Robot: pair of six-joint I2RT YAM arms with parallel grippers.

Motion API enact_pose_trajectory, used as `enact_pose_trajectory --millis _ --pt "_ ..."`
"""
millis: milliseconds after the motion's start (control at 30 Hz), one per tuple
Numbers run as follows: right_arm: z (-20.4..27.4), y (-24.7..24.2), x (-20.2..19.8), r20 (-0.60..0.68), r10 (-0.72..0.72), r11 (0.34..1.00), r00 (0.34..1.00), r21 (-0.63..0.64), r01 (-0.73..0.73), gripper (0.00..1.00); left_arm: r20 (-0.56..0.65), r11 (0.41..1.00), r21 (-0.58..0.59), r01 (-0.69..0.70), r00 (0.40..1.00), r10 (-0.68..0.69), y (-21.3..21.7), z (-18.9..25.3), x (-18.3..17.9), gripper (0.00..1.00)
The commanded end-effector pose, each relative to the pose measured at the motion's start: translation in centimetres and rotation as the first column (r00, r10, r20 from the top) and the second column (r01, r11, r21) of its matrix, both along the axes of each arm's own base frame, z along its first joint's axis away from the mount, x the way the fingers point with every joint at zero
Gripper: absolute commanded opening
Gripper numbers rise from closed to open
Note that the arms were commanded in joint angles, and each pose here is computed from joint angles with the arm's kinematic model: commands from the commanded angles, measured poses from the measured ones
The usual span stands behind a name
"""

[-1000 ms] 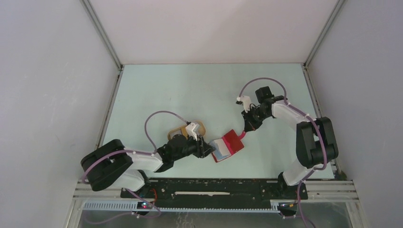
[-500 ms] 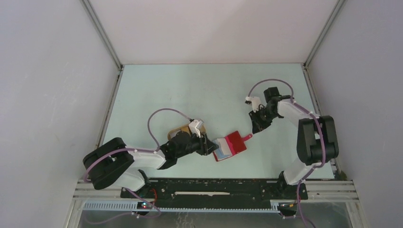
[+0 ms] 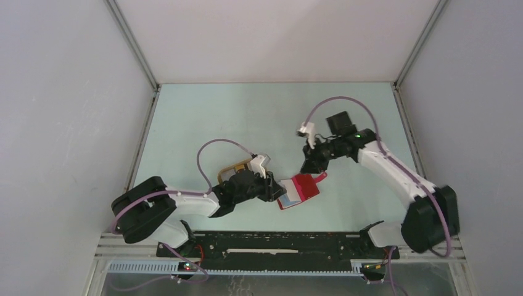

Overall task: Put the credit cards into the card holder
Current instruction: Open the card holder at the center of the board.

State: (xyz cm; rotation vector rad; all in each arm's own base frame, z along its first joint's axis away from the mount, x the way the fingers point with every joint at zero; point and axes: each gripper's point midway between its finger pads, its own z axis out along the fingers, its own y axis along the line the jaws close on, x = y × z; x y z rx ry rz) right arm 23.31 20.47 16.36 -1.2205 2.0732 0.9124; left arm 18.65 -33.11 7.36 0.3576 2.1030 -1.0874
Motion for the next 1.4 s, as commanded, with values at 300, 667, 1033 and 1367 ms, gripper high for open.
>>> enact_pose_trajectory --millis 300,667,1033,1367 --pt "-12.2 -0.9 0.8 -0.3 -0.118 0.941 0.947 -0.337 0.011 0.08 -0.068 0.994 -0.101 -0.042 0.997 0.035 -1.3 1.6 -0.8 0.42" --pt "-14.0 -1.6 0.7 -0.329 -0.134 0.926 0.935 -0.378 0.0 0.08 -0.143 0.994 -0.022 -0.111 0.984 0.107 -1.1 -0.5 -0.8 0.45" --pt "-14.3 -1.7 0.4 -0.341 -0.129 0.923 0.931 -0.385 -0.012 0.08 -0.148 0.991 0.024 -0.13 0.98 0.132 -1.3 -1.1 -0.5 0.48" --pt "-14.3 -1.6 0.3 -0.347 -0.122 0.923 0.93 -0.383 -0.022 0.08 -0.129 0.989 -0.002 -0.147 0.981 0.145 -1.7 -0.1 0.1 0.47"
